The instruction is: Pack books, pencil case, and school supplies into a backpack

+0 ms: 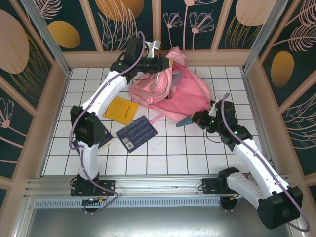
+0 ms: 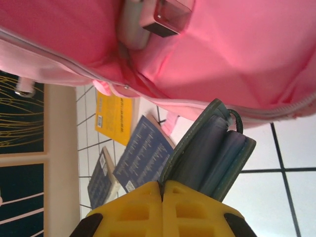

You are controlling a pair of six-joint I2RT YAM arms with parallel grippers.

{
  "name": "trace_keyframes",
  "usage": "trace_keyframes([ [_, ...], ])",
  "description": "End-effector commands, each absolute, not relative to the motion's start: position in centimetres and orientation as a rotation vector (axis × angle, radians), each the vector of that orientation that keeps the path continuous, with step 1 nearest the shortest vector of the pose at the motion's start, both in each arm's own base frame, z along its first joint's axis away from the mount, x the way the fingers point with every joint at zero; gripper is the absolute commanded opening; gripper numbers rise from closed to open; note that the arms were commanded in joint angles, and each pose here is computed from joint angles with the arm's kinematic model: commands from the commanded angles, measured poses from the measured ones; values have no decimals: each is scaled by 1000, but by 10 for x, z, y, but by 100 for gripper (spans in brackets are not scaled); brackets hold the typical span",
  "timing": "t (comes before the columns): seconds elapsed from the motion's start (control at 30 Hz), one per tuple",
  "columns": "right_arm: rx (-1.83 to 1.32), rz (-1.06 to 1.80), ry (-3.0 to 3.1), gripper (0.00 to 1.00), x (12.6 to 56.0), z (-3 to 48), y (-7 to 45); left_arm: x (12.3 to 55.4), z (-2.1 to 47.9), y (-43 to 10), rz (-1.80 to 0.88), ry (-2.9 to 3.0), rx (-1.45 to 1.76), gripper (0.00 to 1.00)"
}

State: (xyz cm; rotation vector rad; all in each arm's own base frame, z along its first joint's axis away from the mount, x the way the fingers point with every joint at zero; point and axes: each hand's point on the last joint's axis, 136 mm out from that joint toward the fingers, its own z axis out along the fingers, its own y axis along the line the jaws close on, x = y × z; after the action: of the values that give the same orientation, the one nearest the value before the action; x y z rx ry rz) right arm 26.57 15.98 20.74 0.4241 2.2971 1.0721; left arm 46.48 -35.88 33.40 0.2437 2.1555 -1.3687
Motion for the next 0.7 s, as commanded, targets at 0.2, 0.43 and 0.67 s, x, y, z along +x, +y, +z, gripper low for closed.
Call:
trace_keyframes([
  [0.2,401,1073,2109,0,314,262,159,447,425,-343,-1361,1914,330,0],
  [0.43,498,1094,1977,0,378,288,164,447,428,-344,-1383,1907,325,0],
  [0.67,607,1092,1904,0,448,295,178,446,426,-346,-1413,1908,319,0],
])
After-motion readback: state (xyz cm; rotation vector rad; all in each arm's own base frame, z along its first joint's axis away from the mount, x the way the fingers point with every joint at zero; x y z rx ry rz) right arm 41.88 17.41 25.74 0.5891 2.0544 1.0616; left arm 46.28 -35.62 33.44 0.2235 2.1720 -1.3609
